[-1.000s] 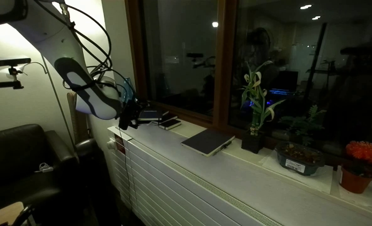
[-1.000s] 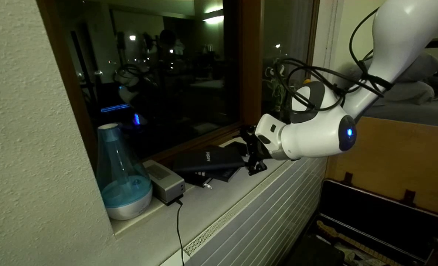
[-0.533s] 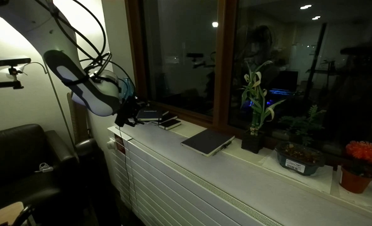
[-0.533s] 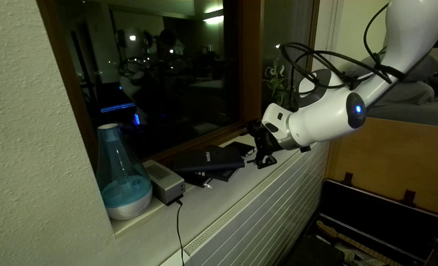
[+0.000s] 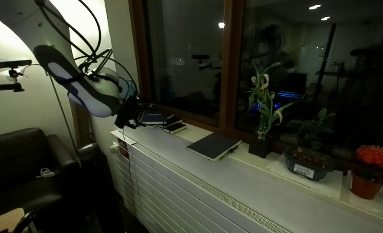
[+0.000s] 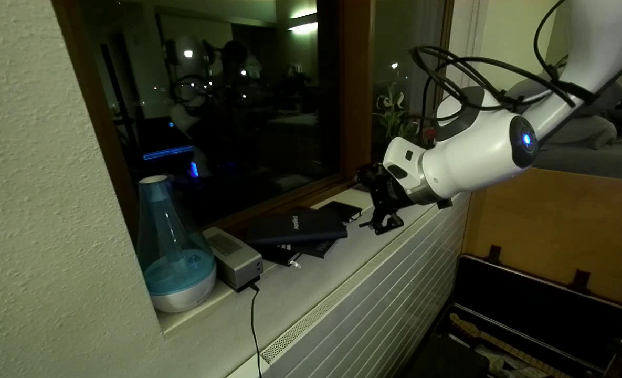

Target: Put the second book from the right on top of the books on the left.

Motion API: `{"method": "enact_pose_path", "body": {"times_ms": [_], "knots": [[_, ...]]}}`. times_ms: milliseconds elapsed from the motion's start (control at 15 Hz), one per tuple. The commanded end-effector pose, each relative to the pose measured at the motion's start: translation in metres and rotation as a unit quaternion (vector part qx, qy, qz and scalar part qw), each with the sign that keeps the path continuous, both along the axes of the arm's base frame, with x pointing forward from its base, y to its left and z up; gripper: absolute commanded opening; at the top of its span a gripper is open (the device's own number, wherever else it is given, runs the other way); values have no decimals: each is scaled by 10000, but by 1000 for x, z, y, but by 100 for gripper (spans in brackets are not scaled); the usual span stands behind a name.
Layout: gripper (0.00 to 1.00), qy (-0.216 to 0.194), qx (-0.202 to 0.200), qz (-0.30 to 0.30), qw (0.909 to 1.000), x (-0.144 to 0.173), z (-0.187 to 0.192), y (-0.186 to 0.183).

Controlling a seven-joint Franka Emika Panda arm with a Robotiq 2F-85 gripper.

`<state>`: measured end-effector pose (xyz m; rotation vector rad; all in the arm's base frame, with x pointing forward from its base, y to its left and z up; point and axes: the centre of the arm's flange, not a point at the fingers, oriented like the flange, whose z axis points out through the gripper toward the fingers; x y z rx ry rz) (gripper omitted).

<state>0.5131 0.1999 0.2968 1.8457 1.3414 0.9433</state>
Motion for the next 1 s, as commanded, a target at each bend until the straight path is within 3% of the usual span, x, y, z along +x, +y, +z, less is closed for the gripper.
{"method": "enact_pose_path", "body": {"times_ms": [0, 533, 933], "knots": [[100, 14, -67, -9, 10000, -28, 3, -8], [100, 118, 849, -407, 9955, -76, -6, -4], [100, 296, 1557, -1052, 9817, -81, -9, -15]]}}
